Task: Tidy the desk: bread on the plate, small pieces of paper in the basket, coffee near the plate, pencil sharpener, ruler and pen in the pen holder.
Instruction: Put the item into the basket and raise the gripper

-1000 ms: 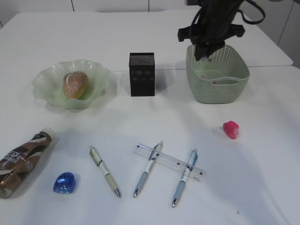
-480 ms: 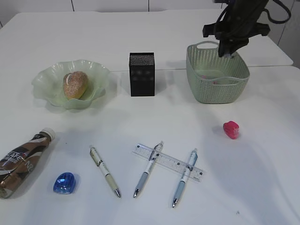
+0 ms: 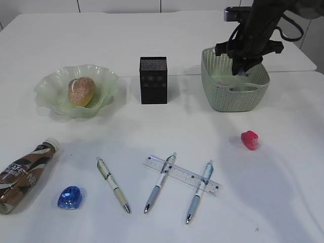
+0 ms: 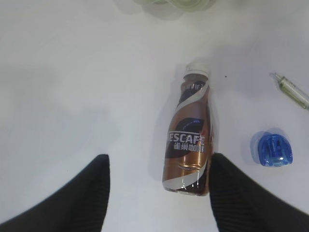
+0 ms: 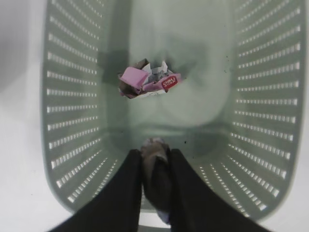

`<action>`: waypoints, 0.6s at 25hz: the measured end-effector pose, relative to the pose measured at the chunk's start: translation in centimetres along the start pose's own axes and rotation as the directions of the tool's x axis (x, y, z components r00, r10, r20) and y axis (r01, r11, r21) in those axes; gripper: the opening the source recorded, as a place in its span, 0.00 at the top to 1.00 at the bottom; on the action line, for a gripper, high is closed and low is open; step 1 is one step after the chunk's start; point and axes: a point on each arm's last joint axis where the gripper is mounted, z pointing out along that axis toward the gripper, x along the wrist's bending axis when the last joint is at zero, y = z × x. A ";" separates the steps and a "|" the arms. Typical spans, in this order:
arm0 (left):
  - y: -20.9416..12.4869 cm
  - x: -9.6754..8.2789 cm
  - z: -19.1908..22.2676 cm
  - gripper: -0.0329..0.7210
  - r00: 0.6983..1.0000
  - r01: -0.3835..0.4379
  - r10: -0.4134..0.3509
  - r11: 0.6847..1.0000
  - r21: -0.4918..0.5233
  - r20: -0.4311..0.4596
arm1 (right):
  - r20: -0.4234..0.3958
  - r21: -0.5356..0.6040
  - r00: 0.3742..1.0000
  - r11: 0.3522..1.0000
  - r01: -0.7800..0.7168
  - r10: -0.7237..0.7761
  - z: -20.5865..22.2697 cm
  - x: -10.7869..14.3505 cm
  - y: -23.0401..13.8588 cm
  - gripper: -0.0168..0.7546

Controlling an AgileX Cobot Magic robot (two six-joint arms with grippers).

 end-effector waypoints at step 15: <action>0.0 0.0 0.0 0.36 1.000 0.000 0.000 1.000 0.000 0.000 | -0.005 -0.049 1.000 0.999 0.001 -0.001 0.1 0.1 0.4 0.32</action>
